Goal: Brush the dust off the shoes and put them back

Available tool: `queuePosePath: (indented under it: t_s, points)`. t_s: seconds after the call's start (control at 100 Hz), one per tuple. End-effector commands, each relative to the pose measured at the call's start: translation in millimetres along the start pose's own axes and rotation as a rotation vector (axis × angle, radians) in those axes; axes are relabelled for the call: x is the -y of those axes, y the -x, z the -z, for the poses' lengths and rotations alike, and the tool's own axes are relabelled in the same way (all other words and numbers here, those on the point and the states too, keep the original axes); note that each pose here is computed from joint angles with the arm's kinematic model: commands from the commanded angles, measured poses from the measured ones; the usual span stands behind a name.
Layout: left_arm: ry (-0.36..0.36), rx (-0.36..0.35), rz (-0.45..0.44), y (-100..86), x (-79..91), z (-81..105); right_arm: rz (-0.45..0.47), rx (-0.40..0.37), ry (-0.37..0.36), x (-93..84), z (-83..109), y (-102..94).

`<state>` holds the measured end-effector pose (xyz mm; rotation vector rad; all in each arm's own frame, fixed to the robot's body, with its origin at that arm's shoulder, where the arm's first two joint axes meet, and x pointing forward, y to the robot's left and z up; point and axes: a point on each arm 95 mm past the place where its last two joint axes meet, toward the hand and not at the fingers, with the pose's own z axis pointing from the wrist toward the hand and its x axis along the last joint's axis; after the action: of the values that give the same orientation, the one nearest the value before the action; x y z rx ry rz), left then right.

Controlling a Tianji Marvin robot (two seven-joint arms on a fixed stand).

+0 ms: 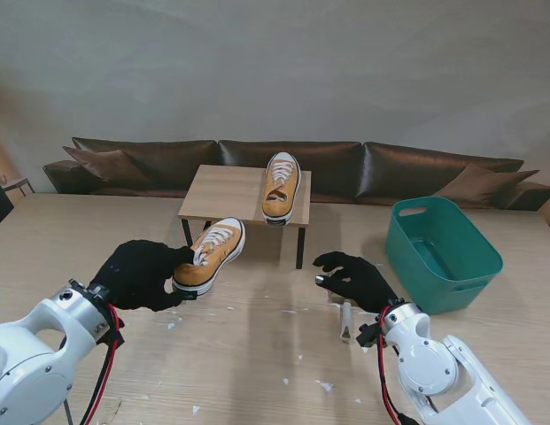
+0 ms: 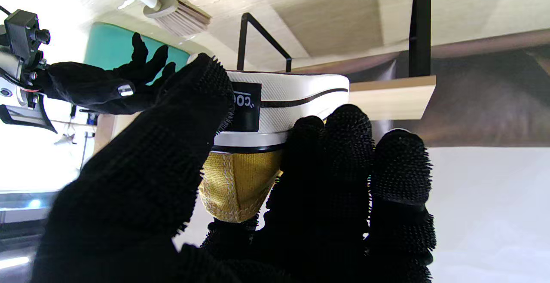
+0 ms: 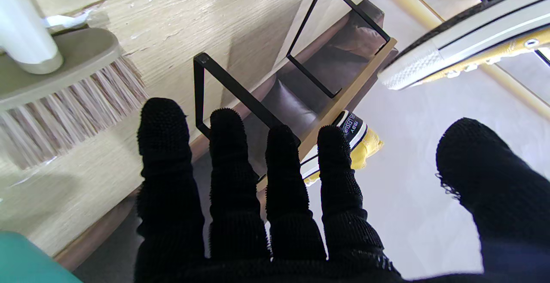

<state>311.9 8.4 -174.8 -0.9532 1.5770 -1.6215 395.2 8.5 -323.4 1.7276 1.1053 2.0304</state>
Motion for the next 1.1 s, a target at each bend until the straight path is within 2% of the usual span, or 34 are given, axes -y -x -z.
queuePosePath:
  t_s: [0.0, 0.23, 0.38, 0.48, 0.76, 0.92, 1.09]
  points:
    - [0.046, 0.013, 0.035, -1.0, -17.7, 0.3, -0.006, 0.001, -0.019, 4.5, 0.5, -0.2]
    - [0.046, 0.036, 0.064, 6.1, -65.8, -6.0, -0.005, 0.000, -0.015, 4.6, -0.2, 0.2]
    - [0.045, 0.045, 0.086, 12.4, -90.5, -14.1, -0.006, 0.001, -0.014, 4.5, -0.4, 0.8]
    - [0.071, 0.058, 0.099, 14.0, -106.2, -16.5, -0.009, 0.004, -0.013, 4.3, -0.7, 1.1]
    - [0.138, 0.070, 0.063, 16.8, -145.9, -21.9, -0.013, 0.007, -0.014, 3.3, 1.9, -1.9]
    - [0.184, 0.106, 0.076, 15.6, -164.9, -16.9, -0.016, 0.011, -0.016, 2.6, 2.6, -2.4]
    - [0.265, 0.145, 0.115, 8.7, -184.7, -9.9, -0.024, 0.017, -0.020, 2.6, 3.1, -2.5]
